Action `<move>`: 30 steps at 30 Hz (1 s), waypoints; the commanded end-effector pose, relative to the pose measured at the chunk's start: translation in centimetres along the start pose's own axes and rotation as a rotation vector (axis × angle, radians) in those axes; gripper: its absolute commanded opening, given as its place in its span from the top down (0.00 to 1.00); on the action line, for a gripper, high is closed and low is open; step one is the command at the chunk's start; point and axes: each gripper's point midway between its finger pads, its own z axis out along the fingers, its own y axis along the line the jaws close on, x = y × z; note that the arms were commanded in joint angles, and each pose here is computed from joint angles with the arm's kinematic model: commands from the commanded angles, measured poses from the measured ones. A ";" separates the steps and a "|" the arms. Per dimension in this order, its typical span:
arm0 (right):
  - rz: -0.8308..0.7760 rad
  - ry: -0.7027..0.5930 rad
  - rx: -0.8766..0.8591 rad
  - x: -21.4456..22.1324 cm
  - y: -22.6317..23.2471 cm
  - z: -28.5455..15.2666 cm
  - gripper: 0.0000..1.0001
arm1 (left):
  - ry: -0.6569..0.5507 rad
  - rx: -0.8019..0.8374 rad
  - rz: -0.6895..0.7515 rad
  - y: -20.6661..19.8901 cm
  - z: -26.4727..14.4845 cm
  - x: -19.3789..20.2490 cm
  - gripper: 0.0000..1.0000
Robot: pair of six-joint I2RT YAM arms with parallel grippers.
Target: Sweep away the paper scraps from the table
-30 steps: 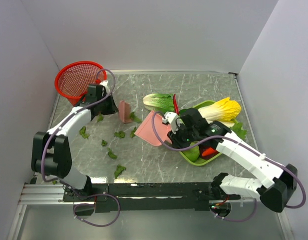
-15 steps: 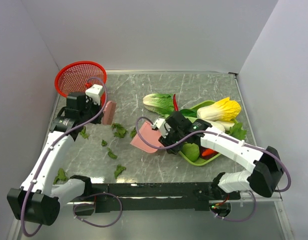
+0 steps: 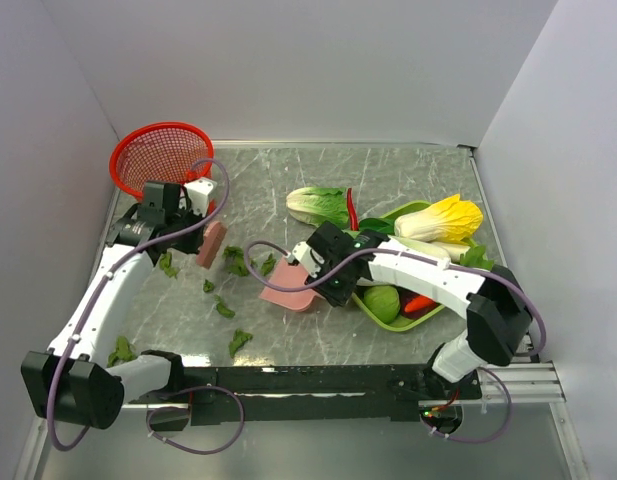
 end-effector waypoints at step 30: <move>-0.080 0.306 0.002 -1.9 -2.6 2.1 1.00 | 0.056 0.014 0.019 0.7 2.2 -1.6 0.99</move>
